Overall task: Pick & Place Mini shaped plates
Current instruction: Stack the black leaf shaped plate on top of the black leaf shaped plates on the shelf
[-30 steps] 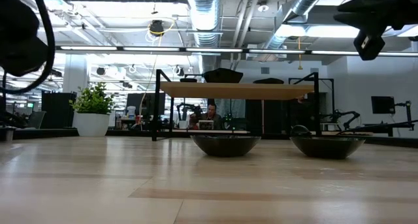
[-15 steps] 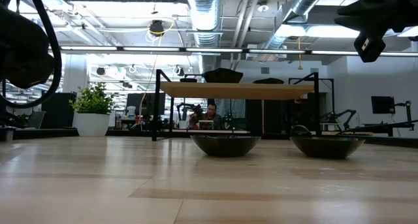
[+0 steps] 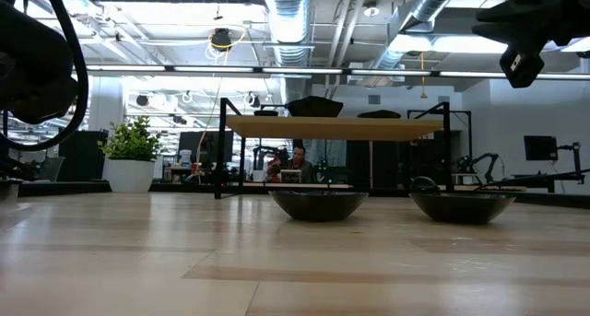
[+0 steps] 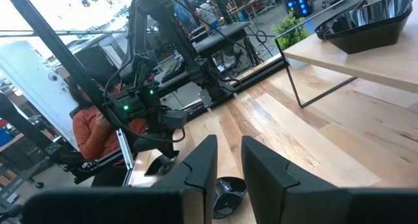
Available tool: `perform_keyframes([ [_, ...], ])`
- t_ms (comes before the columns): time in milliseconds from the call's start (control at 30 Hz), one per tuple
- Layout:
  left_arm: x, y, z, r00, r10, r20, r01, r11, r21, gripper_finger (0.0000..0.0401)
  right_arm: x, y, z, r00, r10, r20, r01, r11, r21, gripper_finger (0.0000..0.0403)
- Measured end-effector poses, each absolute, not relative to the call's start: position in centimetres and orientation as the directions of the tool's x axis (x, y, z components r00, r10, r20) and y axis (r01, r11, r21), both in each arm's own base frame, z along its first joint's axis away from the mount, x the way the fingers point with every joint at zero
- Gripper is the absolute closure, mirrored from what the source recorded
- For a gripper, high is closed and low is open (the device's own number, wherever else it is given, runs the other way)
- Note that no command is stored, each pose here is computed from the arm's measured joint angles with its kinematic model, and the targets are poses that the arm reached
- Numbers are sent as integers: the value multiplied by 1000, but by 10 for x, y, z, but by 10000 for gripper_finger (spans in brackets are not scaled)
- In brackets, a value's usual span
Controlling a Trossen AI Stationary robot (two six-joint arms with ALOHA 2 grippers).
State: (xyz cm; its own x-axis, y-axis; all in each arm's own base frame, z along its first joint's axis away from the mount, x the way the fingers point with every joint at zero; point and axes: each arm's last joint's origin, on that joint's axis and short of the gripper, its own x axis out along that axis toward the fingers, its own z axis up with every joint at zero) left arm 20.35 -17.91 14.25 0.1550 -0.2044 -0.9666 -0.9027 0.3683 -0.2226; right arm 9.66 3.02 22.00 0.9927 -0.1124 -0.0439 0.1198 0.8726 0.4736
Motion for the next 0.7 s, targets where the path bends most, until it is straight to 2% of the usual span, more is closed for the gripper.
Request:
perform_keyframes([
  [167, 204, -179, 145, 165, -212, -963, -900, 366, -235, 392, 97, 30, 220, 993, -113, -44, 120, 872, 474, 337],
  [333, 202, -176, 161, 241, -218, -946, -881, 359, -308, 393, 97, 30, 221, 993, -113, -36, 117, 869, 481, 337],
  [467, 198, -166, 193, 433, -170, -885, -807, 364, -465, 394, 97, 30, 225, 993, -118, 4, 96, 821, 563, 337],
  [600, 196, -144, 227, 663, -8, -748, -686, 394, -612, 394, 97, 28, 232, 989, -137, 60, 75, 804, 590, 337],
  [700, 203, -121, 249, 770, 99, -631, -603, 438, -667, 395, 98, 26, 235, 980, -175, 92, 89, 804, 587, 337],
])
